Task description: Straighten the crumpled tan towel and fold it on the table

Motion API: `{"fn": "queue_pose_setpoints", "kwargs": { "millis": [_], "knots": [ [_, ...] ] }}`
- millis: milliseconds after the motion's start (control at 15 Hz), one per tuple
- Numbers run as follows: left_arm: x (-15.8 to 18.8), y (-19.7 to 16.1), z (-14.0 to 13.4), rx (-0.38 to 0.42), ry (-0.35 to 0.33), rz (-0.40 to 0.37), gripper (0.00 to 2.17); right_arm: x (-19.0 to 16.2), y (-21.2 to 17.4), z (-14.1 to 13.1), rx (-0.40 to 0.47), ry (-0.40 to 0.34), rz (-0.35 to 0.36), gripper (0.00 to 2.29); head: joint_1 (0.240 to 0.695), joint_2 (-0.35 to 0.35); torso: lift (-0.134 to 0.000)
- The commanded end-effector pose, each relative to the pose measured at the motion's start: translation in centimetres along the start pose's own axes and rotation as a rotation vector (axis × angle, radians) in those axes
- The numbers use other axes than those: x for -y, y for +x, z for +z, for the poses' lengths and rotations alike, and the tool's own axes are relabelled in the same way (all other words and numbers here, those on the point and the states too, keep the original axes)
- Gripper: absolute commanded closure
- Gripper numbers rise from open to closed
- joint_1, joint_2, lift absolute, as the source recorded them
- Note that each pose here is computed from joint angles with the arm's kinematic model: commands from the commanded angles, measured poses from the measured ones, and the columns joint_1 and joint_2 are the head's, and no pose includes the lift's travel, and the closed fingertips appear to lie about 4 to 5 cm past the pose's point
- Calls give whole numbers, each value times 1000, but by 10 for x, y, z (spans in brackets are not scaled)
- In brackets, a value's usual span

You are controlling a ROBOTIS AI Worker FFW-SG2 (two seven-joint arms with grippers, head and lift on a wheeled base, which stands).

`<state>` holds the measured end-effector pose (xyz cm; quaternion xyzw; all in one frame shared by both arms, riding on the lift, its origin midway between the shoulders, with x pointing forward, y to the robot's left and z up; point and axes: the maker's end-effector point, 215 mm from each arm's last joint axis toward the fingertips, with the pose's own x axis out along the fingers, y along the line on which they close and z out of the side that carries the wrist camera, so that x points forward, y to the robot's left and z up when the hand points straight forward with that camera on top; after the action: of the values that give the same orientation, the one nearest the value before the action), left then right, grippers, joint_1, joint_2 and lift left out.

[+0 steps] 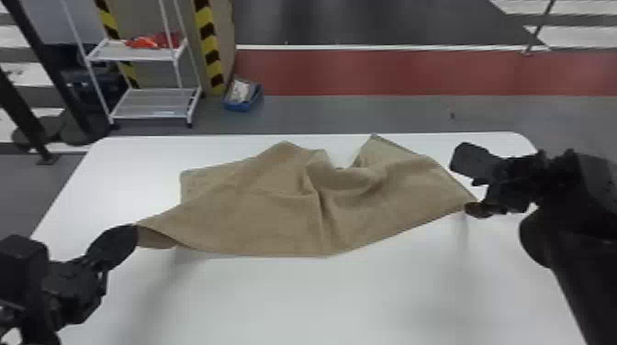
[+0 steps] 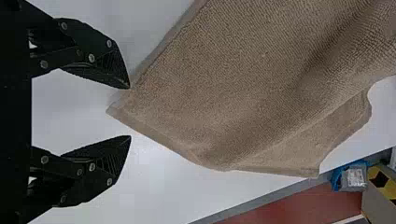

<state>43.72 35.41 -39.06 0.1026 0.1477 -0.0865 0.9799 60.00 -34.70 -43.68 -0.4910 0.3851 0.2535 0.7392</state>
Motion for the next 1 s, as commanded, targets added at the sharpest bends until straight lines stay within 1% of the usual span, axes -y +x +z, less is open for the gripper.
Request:
{"fn": "queue_pose_setpoints", "kwargs": {
  "millis": [0,133,400,467,533,600,733,867,933],
  "knots": [
    [-1,0,0,1,0,0,2148,4,-1,-2,-14,-2,-1,593,695,8,-123],
    [-1,1,-1,2,-2,2,2148,4,1,-7,-25,1,13,593,695,6,-123],
    [-1,2,0,6,-1,2,2148,-6,14,-14,-76,-27,47,593,695,-2,-123],
    [-2,2,-1,4,-2,4,2148,-4,14,-11,-69,-26,46,599,695,-3,-123],
    [-3,2,0,7,0,5,2148,-4,15,-7,-61,-27,47,761,695,-3,-123],
    [-4,1,-1,5,0,6,2148,-4,15,-4,-57,-29,50,822,695,-2,-123],
    [-5,1,-3,3,-1,9,2148,-4,15,-2,-53,-27,51,826,695,3,-123],
    [-7,0,-2,6,0,13,2148,-4,14,-1,-34,-14,63,1264,695,12,-123],
    [-8,0,-2,6,0,13,2148,-3,13,-6,-39,-11,60,1268,695,14,-123]
  ]
}}
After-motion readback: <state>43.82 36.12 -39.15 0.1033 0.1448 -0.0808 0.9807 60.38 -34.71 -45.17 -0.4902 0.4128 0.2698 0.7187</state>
